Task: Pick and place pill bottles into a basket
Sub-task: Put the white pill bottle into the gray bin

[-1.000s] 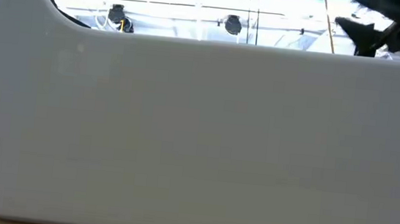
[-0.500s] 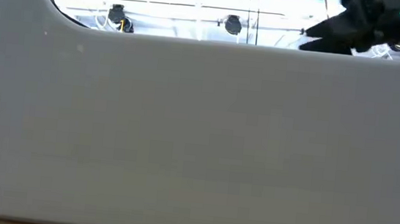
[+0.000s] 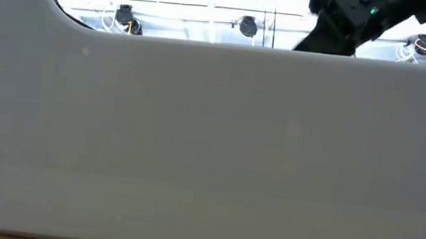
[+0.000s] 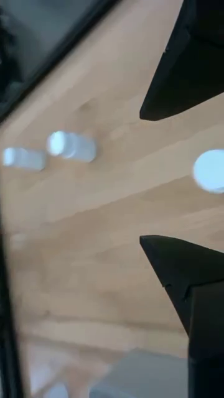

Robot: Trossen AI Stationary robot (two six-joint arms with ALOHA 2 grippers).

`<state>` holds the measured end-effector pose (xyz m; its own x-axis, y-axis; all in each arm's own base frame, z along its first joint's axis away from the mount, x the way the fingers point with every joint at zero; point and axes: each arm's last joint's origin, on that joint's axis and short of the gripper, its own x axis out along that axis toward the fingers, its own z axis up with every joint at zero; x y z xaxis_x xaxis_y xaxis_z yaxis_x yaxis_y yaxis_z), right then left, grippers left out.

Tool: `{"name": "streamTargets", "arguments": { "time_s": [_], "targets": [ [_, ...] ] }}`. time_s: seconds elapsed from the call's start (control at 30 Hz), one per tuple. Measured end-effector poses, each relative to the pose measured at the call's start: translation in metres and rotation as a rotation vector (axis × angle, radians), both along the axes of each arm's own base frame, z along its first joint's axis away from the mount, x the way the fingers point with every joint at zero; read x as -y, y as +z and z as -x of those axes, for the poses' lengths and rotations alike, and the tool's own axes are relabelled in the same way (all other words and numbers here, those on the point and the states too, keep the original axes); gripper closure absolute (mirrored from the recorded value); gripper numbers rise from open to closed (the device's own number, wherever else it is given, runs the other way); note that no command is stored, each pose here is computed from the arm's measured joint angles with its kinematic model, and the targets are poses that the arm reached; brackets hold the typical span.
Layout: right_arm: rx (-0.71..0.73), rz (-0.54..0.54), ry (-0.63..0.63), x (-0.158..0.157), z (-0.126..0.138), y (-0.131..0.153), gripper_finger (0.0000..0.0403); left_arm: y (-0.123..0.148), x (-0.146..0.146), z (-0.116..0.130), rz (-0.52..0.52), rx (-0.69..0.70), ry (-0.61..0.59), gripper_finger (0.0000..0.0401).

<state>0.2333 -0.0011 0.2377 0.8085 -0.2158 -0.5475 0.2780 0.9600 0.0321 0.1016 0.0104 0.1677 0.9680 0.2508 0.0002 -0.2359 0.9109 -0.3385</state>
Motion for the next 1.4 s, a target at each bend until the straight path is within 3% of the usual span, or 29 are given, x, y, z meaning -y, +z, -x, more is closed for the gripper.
{"name": "streamTargets", "arguments": {
  "time_s": [0.53, 1.2, 1.4],
  "targets": [
    [-0.216, -0.044, -0.054, 0.014, -0.019, -0.045, 0.009, 0.0, 0.0, 0.0, 0.0, 0.001, 0.001, 0.0132],
    [-0.3, -0.087, -0.095, 0.013, -0.021, -0.068, 0.009, 0.0, 0.0, 0.0, -0.001, -0.003, 0.0, 0.0132],
    [-0.297, -0.093, -0.11, 0.015, -0.017, -0.075, 0.0112, 0.0, 0.0, 0.0, -0.001, -0.003, 0.0, 0.0132]
  ]
}}
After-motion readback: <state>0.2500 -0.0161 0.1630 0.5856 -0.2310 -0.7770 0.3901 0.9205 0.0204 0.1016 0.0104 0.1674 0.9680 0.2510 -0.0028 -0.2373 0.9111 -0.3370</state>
